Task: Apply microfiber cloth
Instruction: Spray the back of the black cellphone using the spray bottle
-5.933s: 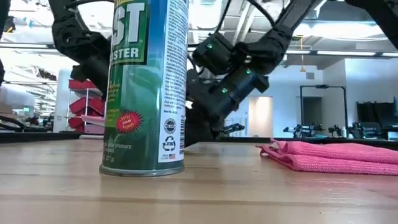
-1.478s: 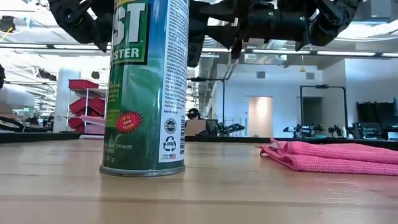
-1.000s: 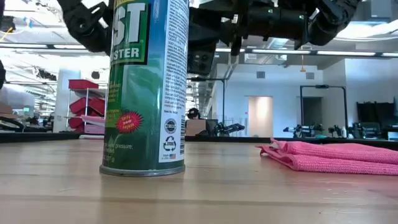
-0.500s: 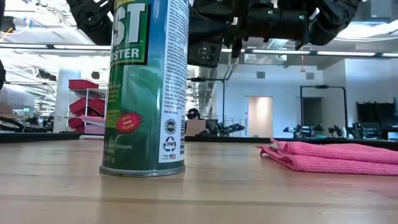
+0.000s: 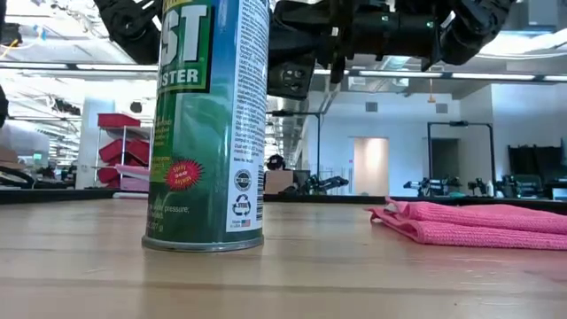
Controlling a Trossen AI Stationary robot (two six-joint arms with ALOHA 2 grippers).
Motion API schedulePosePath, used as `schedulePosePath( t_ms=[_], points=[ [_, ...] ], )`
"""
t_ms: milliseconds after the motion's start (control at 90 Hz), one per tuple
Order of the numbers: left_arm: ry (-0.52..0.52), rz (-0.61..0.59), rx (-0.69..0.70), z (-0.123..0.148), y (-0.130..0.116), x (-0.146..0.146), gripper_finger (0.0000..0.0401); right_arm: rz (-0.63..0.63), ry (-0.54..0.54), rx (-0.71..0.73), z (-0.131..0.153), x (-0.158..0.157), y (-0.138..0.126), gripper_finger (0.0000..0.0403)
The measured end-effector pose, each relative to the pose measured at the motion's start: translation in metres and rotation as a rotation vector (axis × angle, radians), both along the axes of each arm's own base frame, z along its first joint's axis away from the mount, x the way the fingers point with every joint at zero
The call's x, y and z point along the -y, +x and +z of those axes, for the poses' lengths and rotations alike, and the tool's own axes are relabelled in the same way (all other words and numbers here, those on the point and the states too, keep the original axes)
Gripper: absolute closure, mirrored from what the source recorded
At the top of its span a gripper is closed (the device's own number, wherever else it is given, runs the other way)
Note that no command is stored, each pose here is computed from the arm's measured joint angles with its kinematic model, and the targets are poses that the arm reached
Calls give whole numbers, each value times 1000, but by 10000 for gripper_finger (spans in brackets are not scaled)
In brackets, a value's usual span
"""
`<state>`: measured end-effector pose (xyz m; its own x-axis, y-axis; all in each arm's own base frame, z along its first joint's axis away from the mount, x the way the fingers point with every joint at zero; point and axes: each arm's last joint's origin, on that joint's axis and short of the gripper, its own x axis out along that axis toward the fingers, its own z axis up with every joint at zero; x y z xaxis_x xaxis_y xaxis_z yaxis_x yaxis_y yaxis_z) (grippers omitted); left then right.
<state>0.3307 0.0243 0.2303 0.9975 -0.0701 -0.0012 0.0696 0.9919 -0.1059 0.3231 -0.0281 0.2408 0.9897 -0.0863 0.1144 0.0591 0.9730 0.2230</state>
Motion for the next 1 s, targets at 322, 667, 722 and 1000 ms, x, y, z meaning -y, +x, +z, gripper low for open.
schedulePosePath(
  t_ms=[322,667,722,1000],
  points=[
    [21,6,-5,4,-6,0,397,-5,-13,-19,-1,0,0,176],
    [19,31,2,1,-10,0,397,-19,-35,-49,6,3,-7,176],
    [20,31,10,2,-11,0,397,-20,-38,-40,8,3,-8,176],
    [23,31,4,2,-11,0,397,-20,-39,-50,8,3,-8,176]
  ],
)
